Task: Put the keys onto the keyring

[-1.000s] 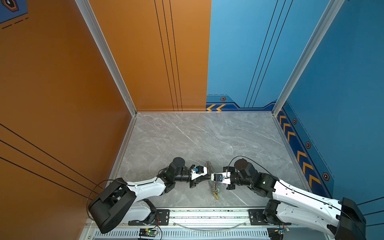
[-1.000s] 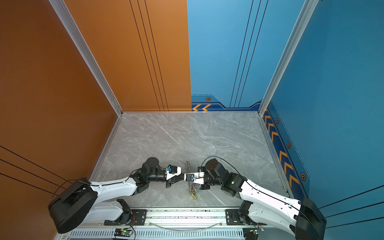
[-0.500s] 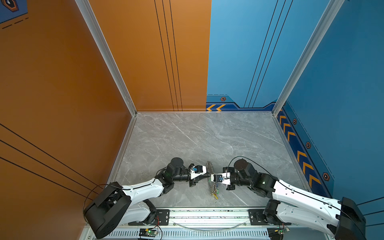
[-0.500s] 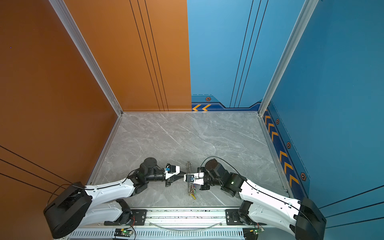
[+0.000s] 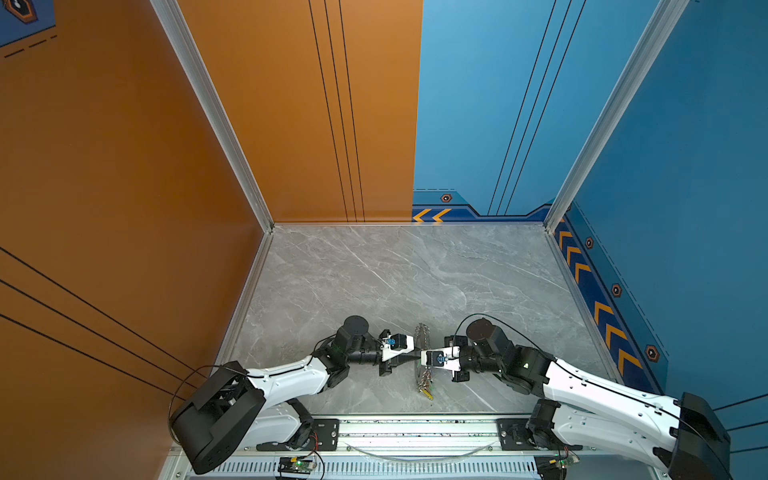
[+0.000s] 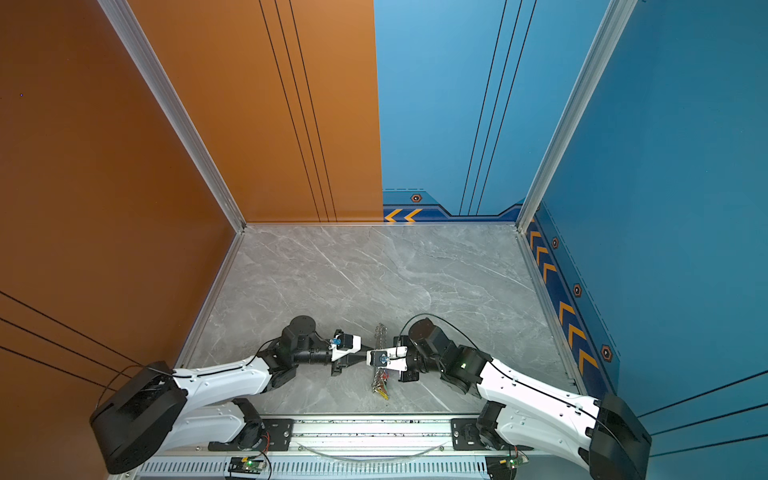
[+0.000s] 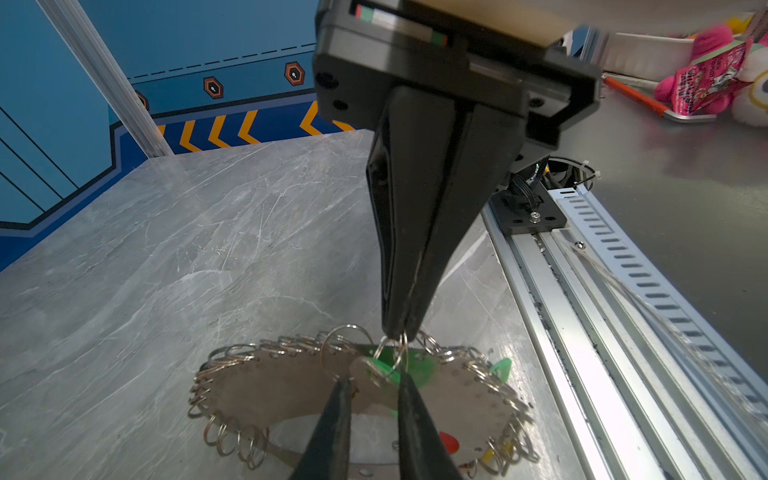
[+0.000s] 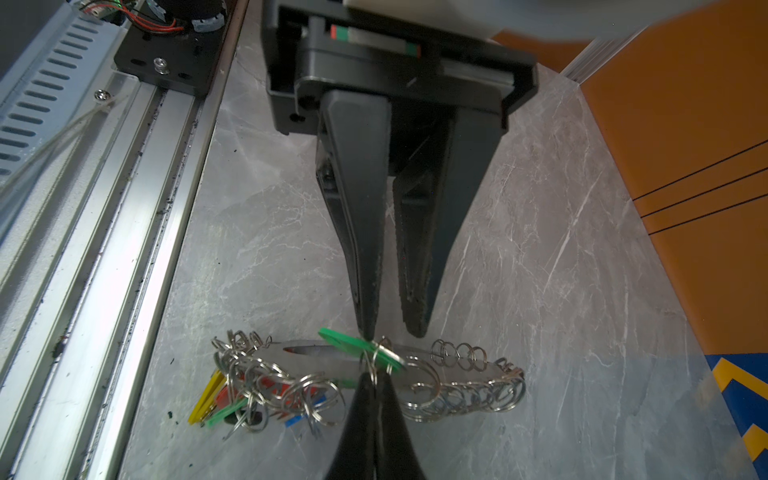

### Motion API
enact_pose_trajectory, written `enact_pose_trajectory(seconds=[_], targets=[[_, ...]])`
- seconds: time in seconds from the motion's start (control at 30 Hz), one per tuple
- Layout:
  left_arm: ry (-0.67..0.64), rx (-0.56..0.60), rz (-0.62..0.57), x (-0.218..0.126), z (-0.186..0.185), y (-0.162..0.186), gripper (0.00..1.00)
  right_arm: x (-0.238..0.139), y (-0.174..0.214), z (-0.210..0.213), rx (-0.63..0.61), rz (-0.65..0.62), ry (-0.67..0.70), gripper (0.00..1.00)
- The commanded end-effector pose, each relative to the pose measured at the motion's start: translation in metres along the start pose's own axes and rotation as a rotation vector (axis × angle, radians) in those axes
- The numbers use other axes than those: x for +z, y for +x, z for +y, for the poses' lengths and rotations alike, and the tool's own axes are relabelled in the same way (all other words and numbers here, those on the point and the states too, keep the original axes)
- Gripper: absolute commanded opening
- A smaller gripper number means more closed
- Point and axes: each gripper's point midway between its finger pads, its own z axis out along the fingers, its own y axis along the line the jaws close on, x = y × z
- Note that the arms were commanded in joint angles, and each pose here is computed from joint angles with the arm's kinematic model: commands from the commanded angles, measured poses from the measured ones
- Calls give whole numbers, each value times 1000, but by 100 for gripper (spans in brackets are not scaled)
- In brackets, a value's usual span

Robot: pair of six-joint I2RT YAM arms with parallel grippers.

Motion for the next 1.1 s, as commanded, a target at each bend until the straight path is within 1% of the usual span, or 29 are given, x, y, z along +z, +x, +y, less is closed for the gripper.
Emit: enact_pose_trajectory(seconds=[0.0,0.1,0.4,0.63,0.8,1.07], targets=[[38,1,3,3,-8,3,21,-1,-13,-1,-17,-45,-9,0],[39,1,5,4,-8,3,18,-1,-14,-1,-18,-50,-13,0],[47,-4,11,6,-10,5,16,5,-15,0,-15,-46,-22,0],[52,-6,10,7,-9,4,8,4,-14,-4,-7,-43,0,0],[45,-2,18,7,-8,6,2,-1,-13,-13,12,-39,43,0],[-22,18,44,5,2,10,0,-12,-17,-33,68,-83,132,0]])
